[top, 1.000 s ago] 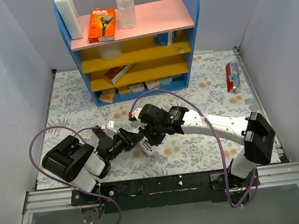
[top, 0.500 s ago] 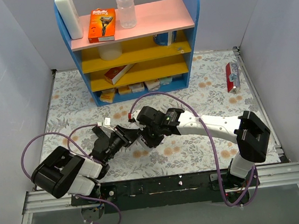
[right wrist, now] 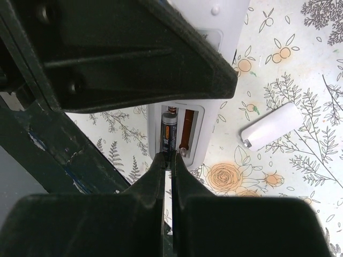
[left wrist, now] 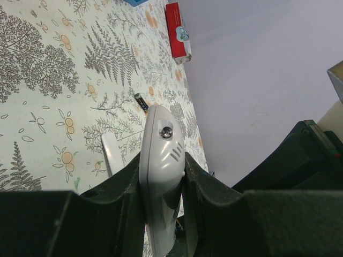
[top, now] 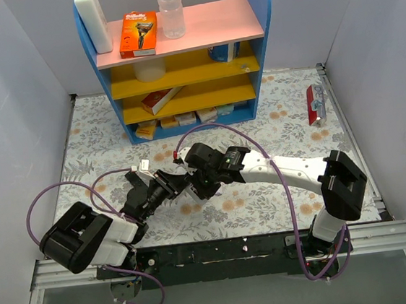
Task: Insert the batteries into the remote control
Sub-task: Load the battery into the remote control.
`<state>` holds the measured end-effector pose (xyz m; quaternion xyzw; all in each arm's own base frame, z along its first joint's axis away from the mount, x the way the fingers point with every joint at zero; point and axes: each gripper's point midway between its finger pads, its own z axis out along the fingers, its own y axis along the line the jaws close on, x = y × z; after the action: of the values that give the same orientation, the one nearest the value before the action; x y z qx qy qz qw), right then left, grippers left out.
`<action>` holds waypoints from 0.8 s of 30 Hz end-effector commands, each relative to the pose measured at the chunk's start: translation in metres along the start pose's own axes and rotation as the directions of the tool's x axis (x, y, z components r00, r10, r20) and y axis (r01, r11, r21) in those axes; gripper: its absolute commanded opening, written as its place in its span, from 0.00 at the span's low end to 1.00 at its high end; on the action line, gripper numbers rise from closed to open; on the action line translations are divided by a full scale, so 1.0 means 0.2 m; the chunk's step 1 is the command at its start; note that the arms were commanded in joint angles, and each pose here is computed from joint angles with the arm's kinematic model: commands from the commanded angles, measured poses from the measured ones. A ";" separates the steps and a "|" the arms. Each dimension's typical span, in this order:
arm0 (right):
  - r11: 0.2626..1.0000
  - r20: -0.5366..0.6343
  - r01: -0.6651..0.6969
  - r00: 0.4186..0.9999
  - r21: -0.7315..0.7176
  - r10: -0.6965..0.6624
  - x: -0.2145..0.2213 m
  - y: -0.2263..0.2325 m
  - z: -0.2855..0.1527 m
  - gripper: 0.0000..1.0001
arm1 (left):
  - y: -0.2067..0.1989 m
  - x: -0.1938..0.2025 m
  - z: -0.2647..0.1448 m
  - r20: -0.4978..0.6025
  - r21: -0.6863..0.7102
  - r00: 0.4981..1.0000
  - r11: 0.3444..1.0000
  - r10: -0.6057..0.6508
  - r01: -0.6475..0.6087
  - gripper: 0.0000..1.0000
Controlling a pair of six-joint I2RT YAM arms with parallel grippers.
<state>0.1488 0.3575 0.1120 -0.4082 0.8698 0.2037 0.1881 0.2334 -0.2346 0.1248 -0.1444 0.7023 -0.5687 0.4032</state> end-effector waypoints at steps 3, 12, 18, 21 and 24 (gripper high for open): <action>0.998 0.047 0.008 0.999 -0.060 -0.005 -0.10 0.08 0.03 0.01 | -0.42 -0.13 -0.25 0.146 0.378 0.989 0.925 -0.027 -0.031 0.00; 0.994 0.023 0.030 0.999 -0.101 -0.028 -0.10 0.11 0.02 0.03 | -0.45 -0.15 -0.28 0.149 0.397 0.985 0.918 -0.082 0.016 0.00; 0.991 0.002 0.034 0.999 -0.131 -0.034 -0.09 0.14 0.00 0.09 | -0.44 -0.17 -0.29 0.170 0.395 0.979 0.918 -0.115 0.040 0.00; 0.989 -0.005 0.035 0.999 -0.143 -0.036 -0.08 0.15 -0.01 0.11 | -0.44 -0.18 -0.30 0.181 0.392 0.976 0.919 -0.123 0.043 0.00; 0.988 -0.012 0.035 0.999 -0.150 -0.037 -0.07 0.16 -0.02 0.13 | -0.44 -0.19 -0.30 0.184 0.388 0.974 0.920 -0.129 0.048 0.00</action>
<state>0.1498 0.3662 0.1197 -0.4179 0.8643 0.2188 0.1745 0.2354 -0.2284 0.1271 -0.1873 0.6944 -0.5734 0.3923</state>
